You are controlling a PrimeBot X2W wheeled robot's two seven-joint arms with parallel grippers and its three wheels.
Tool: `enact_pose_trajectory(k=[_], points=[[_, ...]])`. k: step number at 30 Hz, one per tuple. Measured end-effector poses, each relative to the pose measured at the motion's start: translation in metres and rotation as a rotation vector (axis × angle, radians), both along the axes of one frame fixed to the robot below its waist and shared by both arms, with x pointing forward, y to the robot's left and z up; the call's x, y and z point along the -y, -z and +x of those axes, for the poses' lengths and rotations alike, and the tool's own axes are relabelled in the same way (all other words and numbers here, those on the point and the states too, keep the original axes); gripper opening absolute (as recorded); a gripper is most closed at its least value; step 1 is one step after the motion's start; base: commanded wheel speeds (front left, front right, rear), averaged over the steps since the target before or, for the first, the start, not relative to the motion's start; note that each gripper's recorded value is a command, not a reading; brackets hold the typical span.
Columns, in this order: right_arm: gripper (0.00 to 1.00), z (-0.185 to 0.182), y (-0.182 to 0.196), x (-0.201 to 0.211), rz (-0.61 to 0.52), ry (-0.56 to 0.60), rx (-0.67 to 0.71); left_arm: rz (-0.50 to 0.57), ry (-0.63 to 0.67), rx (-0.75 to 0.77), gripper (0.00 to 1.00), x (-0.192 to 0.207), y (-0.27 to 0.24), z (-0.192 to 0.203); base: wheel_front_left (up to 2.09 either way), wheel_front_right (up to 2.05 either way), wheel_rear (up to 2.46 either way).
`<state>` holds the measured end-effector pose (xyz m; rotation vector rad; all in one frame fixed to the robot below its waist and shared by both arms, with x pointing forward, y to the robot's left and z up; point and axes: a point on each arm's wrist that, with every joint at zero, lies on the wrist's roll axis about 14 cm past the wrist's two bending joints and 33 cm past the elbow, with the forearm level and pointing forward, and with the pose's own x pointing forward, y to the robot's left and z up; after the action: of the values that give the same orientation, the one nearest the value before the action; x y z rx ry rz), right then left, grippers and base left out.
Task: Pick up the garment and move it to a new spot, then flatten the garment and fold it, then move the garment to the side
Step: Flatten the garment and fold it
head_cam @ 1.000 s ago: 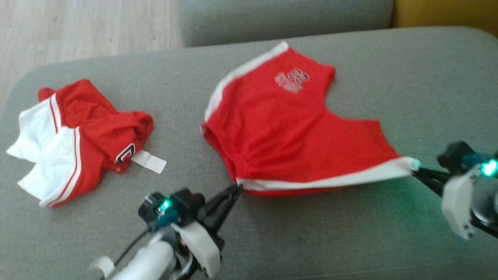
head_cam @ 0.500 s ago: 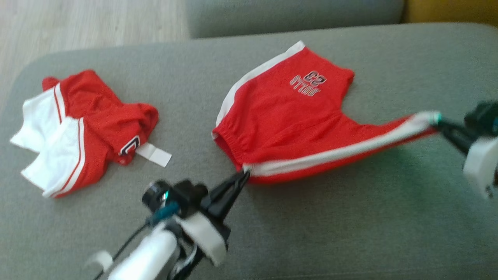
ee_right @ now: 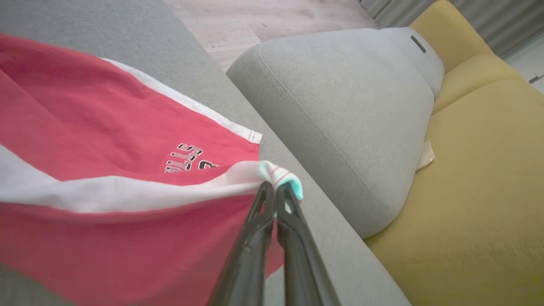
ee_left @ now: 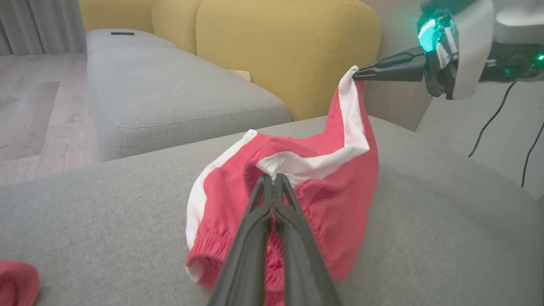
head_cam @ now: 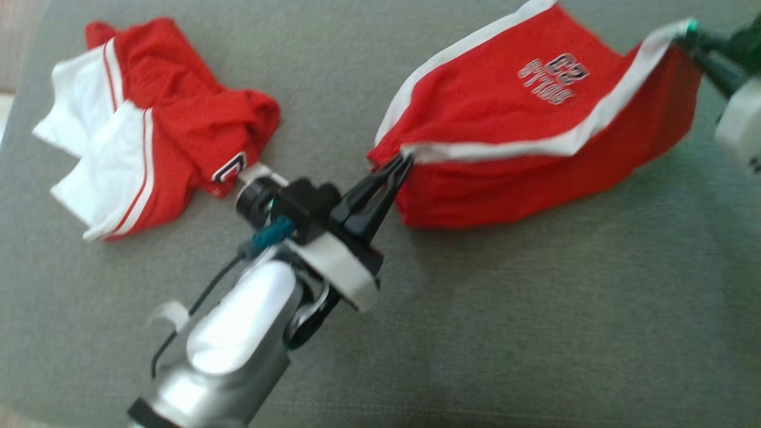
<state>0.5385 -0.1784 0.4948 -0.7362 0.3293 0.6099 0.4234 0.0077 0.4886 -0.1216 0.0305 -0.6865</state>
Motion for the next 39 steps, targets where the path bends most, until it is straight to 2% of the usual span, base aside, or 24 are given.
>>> enact_pose_trajectory(k=[8,15,21,30,31,32,33,39], points=[[0.00,0.059,0.017,-0.020,-0.040,-0.012,0.006,0.017,-0.068,-0.004,0.00,-0.018,0.008,0.033,0.00,0.00,0.00],[0.00,0.091,0.049,-0.029,-0.079,-0.003,-0.031,0.030,-0.145,-0.034,0.00,-0.037,0.023,0.056,0.00,0.00,0.00],[0.00,0.108,0.057,-0.040,-0.062,-0.011,-0.020,0.036,-0.192,-0.065,0.00,-0.050,0.036,0.064,0.00,0.00,0.00],[0.00,0.119,0.073,-0.045,-0.057,-0.016,-0.023,0.046,-0.198,-0.087,0.00,-0.052,0.047,0.073,0.00,0.00,0.00],[0.54,0.120,0.072,-0.048,-0.049,-0.028,-0.014,0.049,-0.198,-0.088,0.09,-0.052,0.048,0.074,0.00,0.00,0.00],[1.00,0.120,0.072,-0.050,-0.040,-0.030,-0.013,0.050,-0.197,-0.090,0.56,-0.052,0.049,0.075,0.00,0.00,0.00],[1.00,0.120,0.073,-0.051,-0.038,-0.031,-0.014,0.051,-0.197,-0.094,0.98,-0.051,0.050,0.075,0.00,0.00,0.00],[1.00,0.117,0.066,-0.045,-0.028,-0.012,0.002,0.061,-0.193,-0.098,1.00,-0.049,0.051,0.074,0.00,0.00,0.00]])
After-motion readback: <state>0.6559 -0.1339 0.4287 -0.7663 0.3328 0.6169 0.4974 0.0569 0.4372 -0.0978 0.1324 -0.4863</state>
